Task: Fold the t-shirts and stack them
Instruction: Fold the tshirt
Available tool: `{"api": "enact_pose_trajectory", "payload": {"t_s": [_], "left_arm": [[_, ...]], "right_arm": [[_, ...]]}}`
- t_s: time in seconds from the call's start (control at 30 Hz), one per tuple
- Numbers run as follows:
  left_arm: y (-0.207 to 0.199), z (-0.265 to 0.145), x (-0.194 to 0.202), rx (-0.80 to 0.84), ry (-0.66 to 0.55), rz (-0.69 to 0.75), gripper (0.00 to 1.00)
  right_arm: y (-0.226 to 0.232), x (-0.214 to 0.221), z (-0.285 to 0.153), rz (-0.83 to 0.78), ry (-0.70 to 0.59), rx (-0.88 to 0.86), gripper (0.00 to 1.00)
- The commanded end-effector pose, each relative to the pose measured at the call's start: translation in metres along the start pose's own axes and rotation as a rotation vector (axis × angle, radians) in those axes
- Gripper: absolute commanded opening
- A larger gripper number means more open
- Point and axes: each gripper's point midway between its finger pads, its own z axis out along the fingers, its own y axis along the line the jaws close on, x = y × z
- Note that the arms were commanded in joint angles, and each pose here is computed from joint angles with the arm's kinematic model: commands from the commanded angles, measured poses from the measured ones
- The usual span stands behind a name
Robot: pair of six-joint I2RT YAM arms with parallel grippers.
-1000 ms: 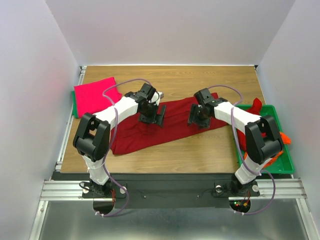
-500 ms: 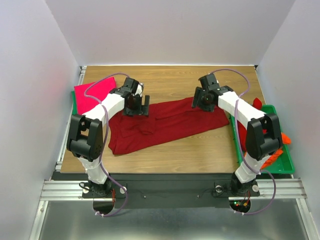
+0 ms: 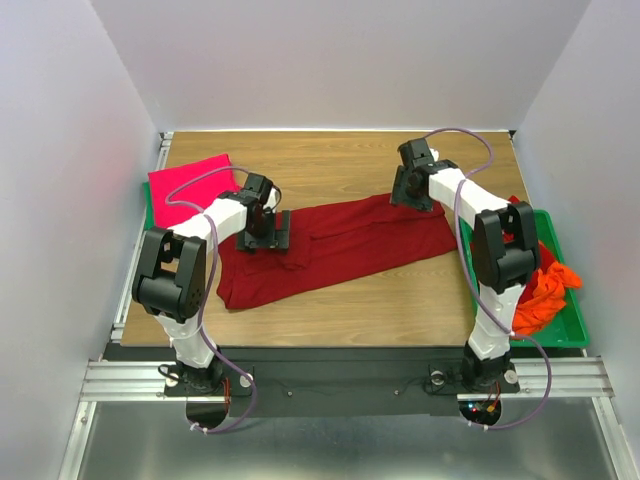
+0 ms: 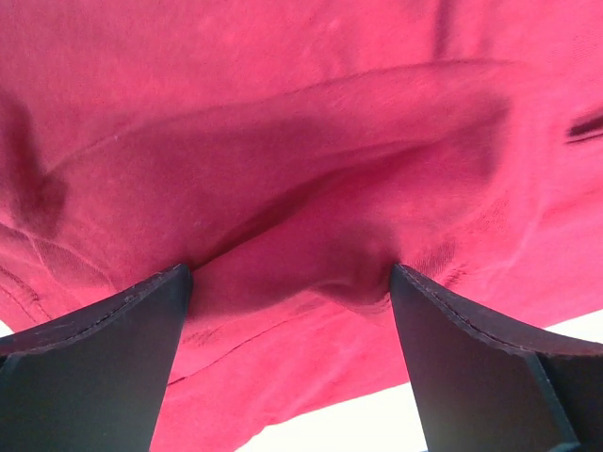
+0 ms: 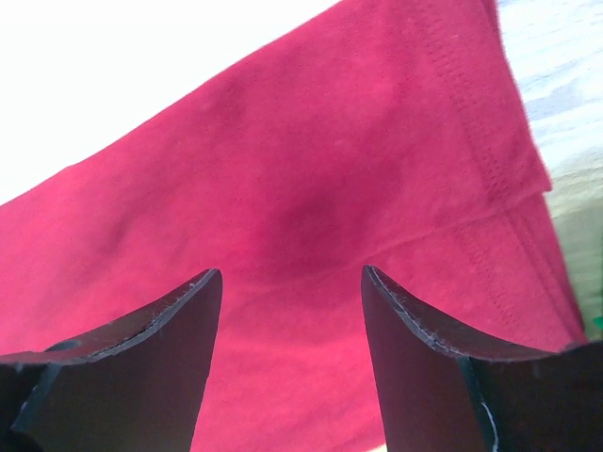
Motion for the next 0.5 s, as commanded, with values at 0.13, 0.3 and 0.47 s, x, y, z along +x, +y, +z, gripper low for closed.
{"api": "enact_pose_trajectory", "payload": {"t_s": [0.13, 0.3, 0.47], "left_arm": [[0.011, 0.001, -0.001, -0.029, -0.043, -0.032, 0.98], [0.013, 0.009, -0.003, -0.040, -0.042, -0.031, 0.98], [0.016, 0.025, 0.008, -0.046, -0.004, -0.026, 0.98]], "right_arm": [[-0.005, -0.013, 0.026, -0.003, -0.061, 0.033, 0.67], [-0.011, 0.011, 0.042, -0.016, -0.015, 0.043, 0.67], [-0.020, 0.041, 0.047, -0.032, 0.046, 0.047, 0.67]]}}
